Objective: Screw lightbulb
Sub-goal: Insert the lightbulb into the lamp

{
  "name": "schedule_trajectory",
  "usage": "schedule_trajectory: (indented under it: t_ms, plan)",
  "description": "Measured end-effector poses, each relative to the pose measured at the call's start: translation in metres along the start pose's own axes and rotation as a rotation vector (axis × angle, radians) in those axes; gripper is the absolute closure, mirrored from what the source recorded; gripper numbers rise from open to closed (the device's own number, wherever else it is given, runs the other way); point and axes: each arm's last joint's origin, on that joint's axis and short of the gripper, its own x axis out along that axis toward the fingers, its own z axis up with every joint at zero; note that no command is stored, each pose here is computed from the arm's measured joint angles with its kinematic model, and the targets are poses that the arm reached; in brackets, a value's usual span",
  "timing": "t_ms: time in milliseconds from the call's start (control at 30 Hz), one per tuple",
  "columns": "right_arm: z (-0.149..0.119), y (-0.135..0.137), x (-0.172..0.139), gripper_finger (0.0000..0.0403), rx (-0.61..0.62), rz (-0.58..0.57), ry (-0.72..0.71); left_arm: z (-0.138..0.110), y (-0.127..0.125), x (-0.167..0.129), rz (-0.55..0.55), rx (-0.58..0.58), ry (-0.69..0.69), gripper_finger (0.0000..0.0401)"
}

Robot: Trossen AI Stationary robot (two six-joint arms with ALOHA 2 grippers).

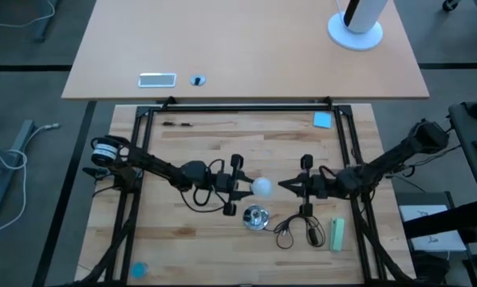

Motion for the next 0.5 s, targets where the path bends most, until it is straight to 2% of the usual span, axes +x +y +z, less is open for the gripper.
schedule_trajectory:
  t_ms: [100, 200, 367, 500]
  plan:
    - [-0.002, 0.004, 0.006, 0.04, 0.009, -0.005, -0.025, 0.002, -0.003, 0.0, -0.05, 0.018, -0.025, 0.0305]
    - [-0.001, 0.01, 0.015, 0.0379, 0.002, 0.024, -0.025, 0.002, -0.004, 0.0, -0.064, 0.017, -0.028, 0.0305]
    - [0.006, 0.021, 0.035, 0.031, -0.047, 0.043, -0.032, 0.003, -0.004, 0.0, -0.065, 0.013, -0.035, 0.0305]
    - [0.015, 0.026, 0.048, 0.0242, -0.138, 0.034, -0.05, 0.002, -0.004, 0.0, -0.064, 0.011, -0.029, 0.0305]
